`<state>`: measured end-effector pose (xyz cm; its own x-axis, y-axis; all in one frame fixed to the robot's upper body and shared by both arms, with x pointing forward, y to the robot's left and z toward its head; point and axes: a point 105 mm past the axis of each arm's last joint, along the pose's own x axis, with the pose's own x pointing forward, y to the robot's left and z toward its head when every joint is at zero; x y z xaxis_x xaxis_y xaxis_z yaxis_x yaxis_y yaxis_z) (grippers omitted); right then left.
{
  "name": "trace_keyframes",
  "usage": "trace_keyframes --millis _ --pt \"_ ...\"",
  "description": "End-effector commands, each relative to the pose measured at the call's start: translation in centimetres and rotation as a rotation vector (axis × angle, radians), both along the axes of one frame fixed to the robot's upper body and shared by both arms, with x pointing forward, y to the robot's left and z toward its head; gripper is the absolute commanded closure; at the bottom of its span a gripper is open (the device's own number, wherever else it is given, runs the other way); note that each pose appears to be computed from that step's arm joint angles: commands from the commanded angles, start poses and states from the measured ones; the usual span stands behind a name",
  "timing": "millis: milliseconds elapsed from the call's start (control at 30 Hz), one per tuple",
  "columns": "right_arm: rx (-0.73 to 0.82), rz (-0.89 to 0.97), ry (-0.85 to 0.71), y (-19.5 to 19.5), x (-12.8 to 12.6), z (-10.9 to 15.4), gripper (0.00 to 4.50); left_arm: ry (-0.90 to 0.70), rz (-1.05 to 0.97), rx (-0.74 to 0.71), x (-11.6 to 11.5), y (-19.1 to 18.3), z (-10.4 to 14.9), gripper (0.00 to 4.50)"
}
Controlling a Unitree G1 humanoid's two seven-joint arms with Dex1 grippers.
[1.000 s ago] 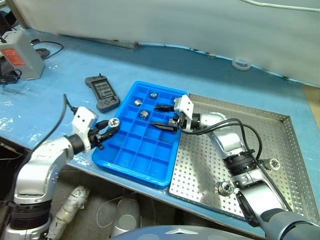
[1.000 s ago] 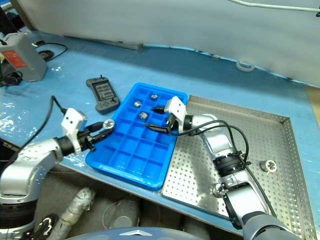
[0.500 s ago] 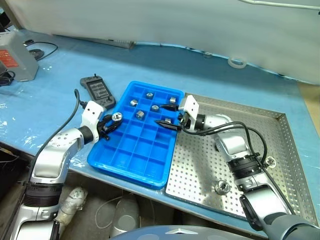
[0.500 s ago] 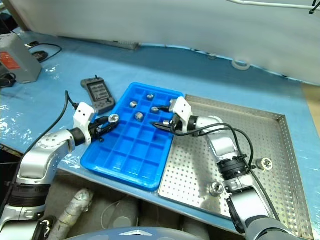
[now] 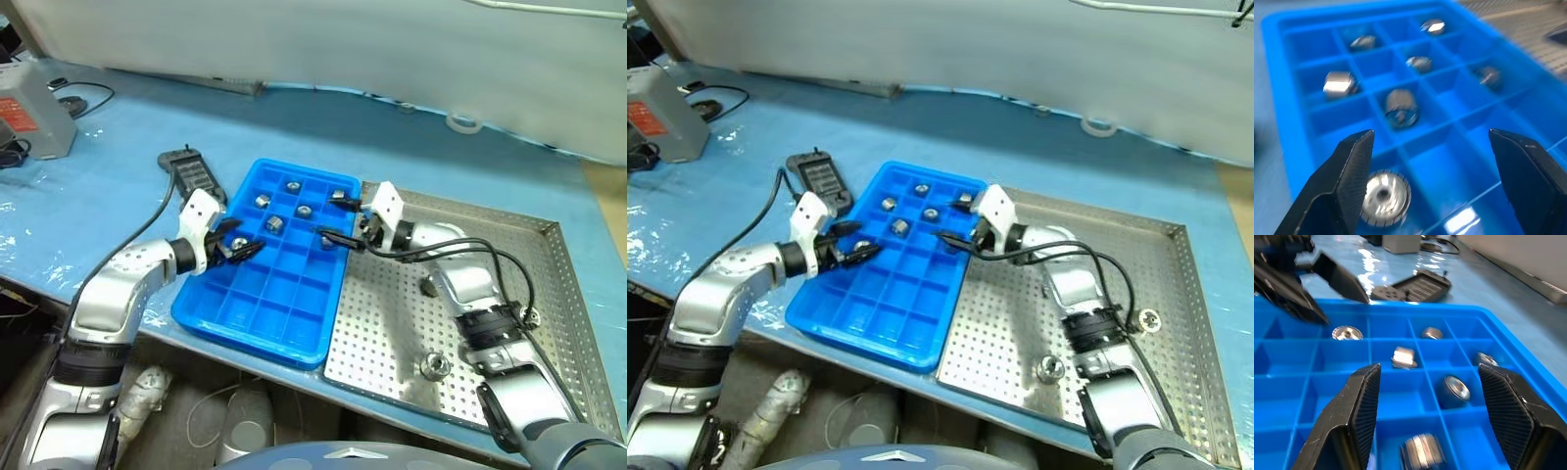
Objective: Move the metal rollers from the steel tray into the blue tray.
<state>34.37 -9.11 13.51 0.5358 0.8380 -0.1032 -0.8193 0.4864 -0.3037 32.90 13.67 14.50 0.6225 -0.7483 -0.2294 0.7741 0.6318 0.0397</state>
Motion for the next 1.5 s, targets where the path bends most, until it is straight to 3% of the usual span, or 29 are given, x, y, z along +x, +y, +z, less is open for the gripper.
trace_keyframes --millis 33,167,400,667,933,1067,1500 --pt "0.011 -0.068 -0.065 -2.0 -0.8 1.8 1.19 -0.06 -0.128 -0.011 0.6 -2.7 1.8 0.54" --pt "0.008 -0.162 -0.065 -4.4 -1.5 1.7 1.19 -0.067 -0.217 -0.001 2.1 -5.1 1.7 0.54" --pt "0.051 -0.562 -0.176 -11.5 -2.8 2.9 1.19 -0.058 -0.488 0.064 4.2 -14.1 -0.2 0.54" --pt "0.038 -0.718 -0.175 -12.2 -7.1 2.5 1.19 -0.027 -0.588 0.096 3.6 -22.0 -1.6 0.54" --pt "0.025 -0.781 -0.144 -12.4 -8.7 1.8 1.19 0.005 -0.619 0.134 2.9 -22.9 -2.7 0.54" --pt "0.023 -0.798 -0.137 -12.6 -8.4 1.5 1.19 0.024 -0.519 0.184 3.6 -23.1 -3.7 0.54" --pt "0.005 -0.805 -0.13 -12.4 -8.1 0.8 1.19 0.085 -0.5 0.315 2.6 -23.5 -6.9 0.54"
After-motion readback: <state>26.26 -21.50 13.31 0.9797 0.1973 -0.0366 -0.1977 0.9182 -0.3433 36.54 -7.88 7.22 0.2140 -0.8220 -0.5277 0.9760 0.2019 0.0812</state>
